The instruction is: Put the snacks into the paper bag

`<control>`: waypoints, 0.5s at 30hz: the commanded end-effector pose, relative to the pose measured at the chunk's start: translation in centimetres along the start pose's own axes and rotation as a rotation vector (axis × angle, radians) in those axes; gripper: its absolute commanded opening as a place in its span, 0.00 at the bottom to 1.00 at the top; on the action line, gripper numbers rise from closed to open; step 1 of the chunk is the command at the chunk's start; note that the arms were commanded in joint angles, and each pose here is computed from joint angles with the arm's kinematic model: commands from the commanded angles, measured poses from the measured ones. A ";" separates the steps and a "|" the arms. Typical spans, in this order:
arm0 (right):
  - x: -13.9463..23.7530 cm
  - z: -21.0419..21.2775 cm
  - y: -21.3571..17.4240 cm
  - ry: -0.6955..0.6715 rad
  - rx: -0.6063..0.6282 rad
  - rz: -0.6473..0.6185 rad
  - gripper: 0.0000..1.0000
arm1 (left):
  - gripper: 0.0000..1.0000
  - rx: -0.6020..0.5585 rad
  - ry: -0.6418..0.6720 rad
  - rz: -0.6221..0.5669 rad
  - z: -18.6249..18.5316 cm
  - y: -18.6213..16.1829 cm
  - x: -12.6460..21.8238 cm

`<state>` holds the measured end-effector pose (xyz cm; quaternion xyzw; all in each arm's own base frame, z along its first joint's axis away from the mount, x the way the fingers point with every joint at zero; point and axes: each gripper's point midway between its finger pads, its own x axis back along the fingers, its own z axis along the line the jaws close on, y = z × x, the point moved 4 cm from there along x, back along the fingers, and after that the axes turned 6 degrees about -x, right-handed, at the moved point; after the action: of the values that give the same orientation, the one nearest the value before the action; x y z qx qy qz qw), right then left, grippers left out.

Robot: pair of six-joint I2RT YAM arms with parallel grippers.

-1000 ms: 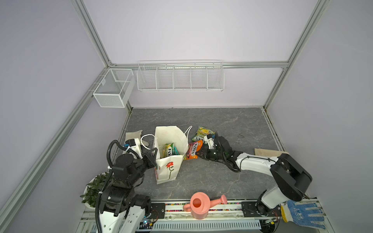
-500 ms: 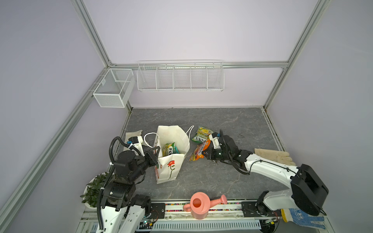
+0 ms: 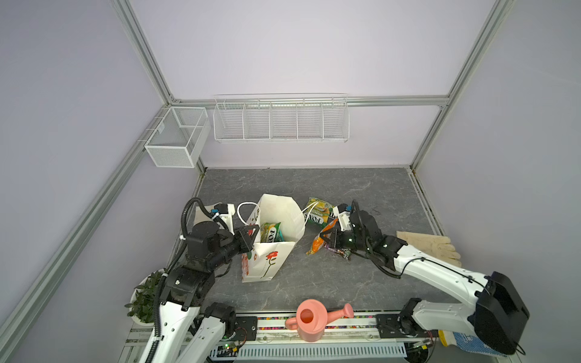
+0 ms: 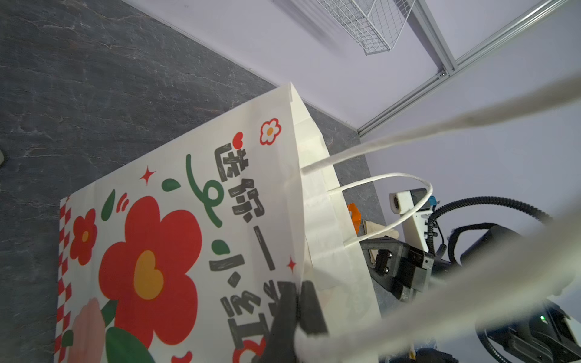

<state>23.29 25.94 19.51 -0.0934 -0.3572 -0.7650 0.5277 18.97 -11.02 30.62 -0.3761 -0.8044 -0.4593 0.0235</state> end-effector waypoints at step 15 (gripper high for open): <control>4.4 -1.3 0.8 -0.025 0.041 -0.119 0.06 | 0.00 -0.150 -0.130 -0.075 -6.1 3.0 0.0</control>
<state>22.44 22.37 21.12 -0.0795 -0.3748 -0.7828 0.4903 18.85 -14.72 31.31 -0.4185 -0.7645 -0.4903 0.0056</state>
